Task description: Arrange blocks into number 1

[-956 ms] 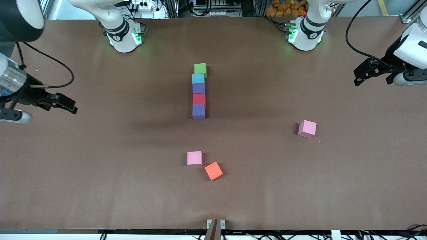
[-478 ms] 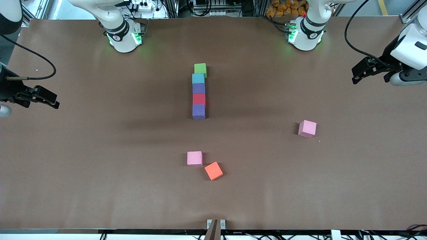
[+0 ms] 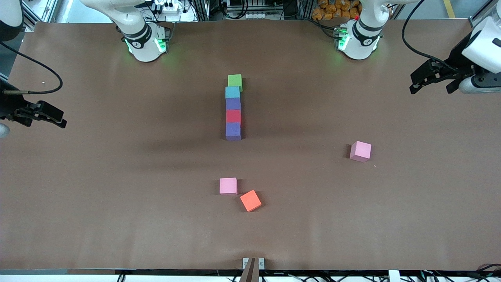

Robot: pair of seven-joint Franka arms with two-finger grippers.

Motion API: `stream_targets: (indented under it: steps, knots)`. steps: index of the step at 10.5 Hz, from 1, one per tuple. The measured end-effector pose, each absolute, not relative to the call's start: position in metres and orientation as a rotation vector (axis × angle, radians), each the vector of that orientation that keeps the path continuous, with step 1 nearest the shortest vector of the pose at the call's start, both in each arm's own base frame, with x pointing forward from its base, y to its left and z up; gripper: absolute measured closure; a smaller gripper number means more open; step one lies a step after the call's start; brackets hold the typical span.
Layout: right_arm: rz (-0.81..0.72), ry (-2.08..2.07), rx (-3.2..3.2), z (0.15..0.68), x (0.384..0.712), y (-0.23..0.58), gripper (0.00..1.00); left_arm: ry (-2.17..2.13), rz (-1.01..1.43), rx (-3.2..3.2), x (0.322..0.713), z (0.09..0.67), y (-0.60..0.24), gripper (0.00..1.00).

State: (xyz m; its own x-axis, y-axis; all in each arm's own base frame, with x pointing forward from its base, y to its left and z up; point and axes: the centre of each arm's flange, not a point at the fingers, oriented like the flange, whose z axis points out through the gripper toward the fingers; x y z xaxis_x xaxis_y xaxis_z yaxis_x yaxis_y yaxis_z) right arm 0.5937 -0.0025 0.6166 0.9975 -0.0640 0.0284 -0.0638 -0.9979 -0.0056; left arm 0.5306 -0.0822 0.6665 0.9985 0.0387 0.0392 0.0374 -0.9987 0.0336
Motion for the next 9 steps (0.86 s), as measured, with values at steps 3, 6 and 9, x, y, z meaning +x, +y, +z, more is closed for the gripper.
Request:
stream_targets:
  steps: [3, 6, 9]
  knots:
    - [-0.045, 0.101, -3.135, 0.6166, 0.5937, -0.0026, 0.0, 0.073, 0.062, 3.107, 0.5314, 0.6664, -0.0773, 0.0]
    - [-0.045, 0.101, -3.135, 0.6165, 0.5938, -0.0026, 0.0, 0.072, 0.061, 3.107, 0.5314, 0.6662, -0.0777, 0.0]
    - [-0.045, 0.102, -3.135, 0.6165, 0.5938, -0.0032, 0.0, 0.068, 0.061, 3.108, 0.5313, 0.6662, -0.079, 0.0]
